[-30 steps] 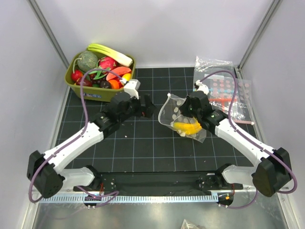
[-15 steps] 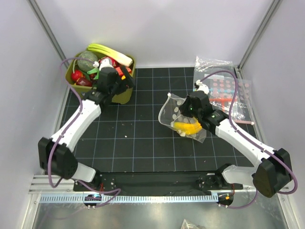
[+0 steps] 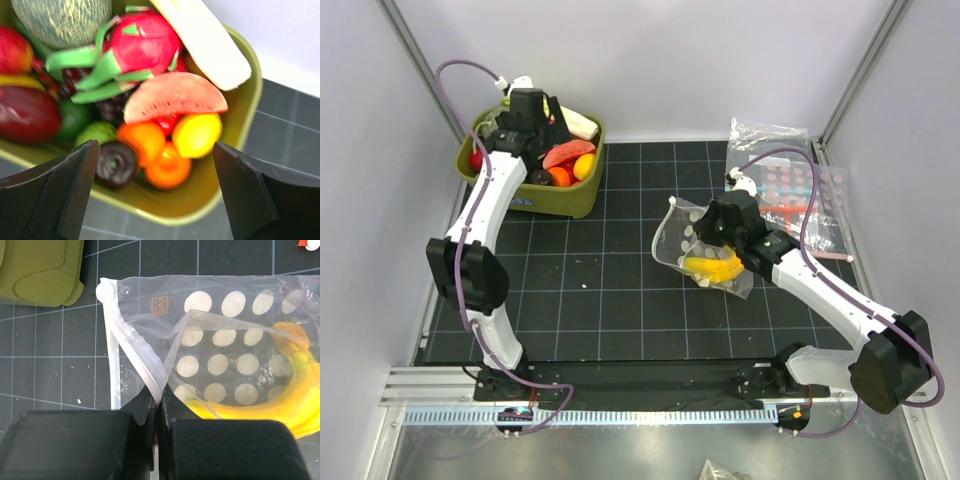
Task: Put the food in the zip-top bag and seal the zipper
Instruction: Pick up the fake fruit from the bin.
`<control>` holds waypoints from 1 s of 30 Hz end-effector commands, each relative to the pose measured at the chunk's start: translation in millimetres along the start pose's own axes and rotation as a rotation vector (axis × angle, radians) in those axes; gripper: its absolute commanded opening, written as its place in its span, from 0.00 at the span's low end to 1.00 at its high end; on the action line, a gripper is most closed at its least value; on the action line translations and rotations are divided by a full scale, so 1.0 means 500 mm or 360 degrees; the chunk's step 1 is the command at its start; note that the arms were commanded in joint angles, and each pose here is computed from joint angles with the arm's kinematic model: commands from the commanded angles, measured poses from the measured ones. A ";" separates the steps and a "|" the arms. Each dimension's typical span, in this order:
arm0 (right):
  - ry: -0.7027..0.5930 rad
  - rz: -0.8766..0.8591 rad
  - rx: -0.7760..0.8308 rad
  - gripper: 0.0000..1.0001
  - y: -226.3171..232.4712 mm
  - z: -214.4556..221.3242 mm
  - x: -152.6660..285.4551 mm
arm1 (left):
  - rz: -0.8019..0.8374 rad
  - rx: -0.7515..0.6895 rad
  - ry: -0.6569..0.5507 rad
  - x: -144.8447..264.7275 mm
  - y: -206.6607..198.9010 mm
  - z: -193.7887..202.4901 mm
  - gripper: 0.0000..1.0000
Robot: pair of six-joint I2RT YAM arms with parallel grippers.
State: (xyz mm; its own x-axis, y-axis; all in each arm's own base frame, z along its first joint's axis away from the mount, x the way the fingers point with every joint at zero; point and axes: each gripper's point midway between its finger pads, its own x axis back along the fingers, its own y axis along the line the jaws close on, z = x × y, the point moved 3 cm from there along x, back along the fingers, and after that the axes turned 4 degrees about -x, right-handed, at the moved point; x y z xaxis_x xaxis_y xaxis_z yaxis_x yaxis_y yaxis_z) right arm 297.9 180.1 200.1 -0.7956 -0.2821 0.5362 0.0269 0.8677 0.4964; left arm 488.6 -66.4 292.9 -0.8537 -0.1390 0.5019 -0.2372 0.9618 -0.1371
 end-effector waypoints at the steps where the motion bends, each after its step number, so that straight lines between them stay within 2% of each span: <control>1: -0.0096 -0.0109 -0.0038 0.01 0.040 -0.042 0.010 | -0.0070 -0.0326 -0.0028 -0.012 0.015 -0.019 1.00; 7: -0.0079 -0.0127 -0.0042 0.01 0.043 -0.039 0.011 | -0.0241 -0.0511 0.0016 -0.097 0.038 -0.011 1.00; 18: -0.0046 -0.0120 -0.0039 0.01 0.043 -0.030 -0.004 | -0.0147 -0.0563 0.0082 -0.211 0.073 -0.013 1.00; 23: -0.0043 -0.0120 -0.0041 0.01 0.042 -0.029 -0.004 | -0.0145 -0.0749 0.0154 -0.288 0.087 0.035 1.00; 25: -0.0041 -0.0112 -0.0038 0.01 0.040 -0.027 -0.006 | -0.0134 -0.0715 0.0131 -0.303 0.088 0.022 1.00; 26: -0.0037 -0.0109 -0.0037 0.01 0.039 -0.025 -0.007 | -0.0052 -0.0700 0.0176 -0.326 0.077 0.048 1.00; 30: -0.0041 -0.0105 -0.0037 0.01 0.038 -0.026 -0.007 | 0.0089 -0.0659 0.0174 -0.360 0.058 0.066 1.00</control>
State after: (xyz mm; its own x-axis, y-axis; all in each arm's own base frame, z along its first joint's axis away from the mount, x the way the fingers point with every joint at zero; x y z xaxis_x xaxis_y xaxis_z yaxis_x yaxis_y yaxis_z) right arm 299.0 187.3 193.5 -0.7748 -0.3119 0.5499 0.0159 0.8600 0.5101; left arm 608.3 -16.7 174.6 -0.7802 -0.1636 0.6037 -0.0346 0.9750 0.2194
